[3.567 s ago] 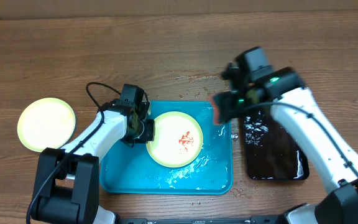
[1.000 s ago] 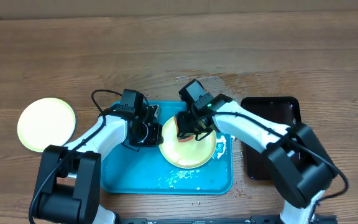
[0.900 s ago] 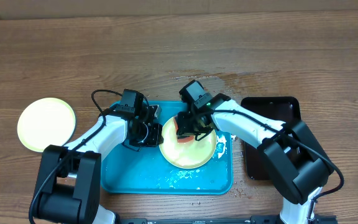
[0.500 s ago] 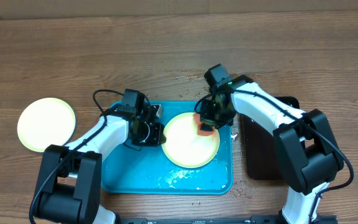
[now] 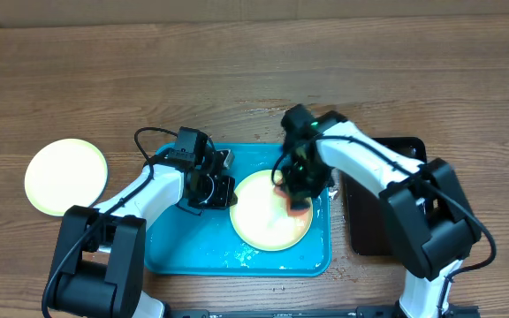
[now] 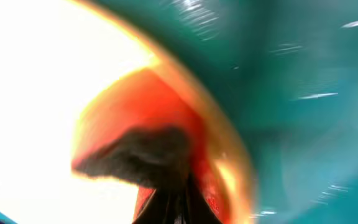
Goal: Clean dirty plates on tray and stack at the side
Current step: 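Scrub the yellow plate with the sponge while the left gripper holds it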
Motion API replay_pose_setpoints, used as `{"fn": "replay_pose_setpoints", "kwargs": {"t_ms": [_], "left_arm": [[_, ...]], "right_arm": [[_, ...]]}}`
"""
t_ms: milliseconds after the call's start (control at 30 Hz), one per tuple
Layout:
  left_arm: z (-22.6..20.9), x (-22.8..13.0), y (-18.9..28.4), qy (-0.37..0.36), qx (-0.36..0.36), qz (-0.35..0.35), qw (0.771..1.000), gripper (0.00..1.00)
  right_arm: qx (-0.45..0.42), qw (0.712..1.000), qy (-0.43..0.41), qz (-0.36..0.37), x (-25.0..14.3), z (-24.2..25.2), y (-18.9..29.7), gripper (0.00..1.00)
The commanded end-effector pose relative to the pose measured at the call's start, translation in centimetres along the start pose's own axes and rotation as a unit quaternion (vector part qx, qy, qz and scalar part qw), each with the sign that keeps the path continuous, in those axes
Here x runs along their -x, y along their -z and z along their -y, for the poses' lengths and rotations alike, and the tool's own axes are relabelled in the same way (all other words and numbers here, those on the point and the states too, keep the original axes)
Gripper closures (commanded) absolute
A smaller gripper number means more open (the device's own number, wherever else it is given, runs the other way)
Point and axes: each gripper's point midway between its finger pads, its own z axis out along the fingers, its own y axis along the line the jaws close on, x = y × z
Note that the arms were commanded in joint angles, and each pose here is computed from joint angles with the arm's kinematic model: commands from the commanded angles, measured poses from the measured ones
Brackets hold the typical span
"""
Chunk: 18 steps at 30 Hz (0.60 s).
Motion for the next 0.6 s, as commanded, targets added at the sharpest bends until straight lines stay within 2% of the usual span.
{"fn": "replay_pose_setpoints", "kwargs": {"t_ms": [0, 233, 400, 567], "left_arm": [[-1.6, -1.0, -0.5, 0.018, 0.026, -0.01, 0.999, 0.96], [-1.5, -1.0, -0.5, 0.019, 0.026, -0.01, 0.999, 0.96], [-1.5, -1.0, -0.5, 0.022, 0.026, -0.01, 0.999, 0.96], [-1.5, -1.0, -0.5, 0.023, 0.026, -0.01, 0.999, 0.96]], "right_arm": [[0.077, 0.991, 0.104, -0.038, -1.9, -4.4, -1.6, 0.96], [0.213, 0.97, 0.112, -0.029, -1.7, -9.6, -0.5, 0.96], [0.22, 0.973, 0.065, -0.012, -0.2, -9.9, -0.3, 0.96], [0.137, 0.99, 0.028, -0.029, -1.0, -6.8, -1.3, 0.96]]}}
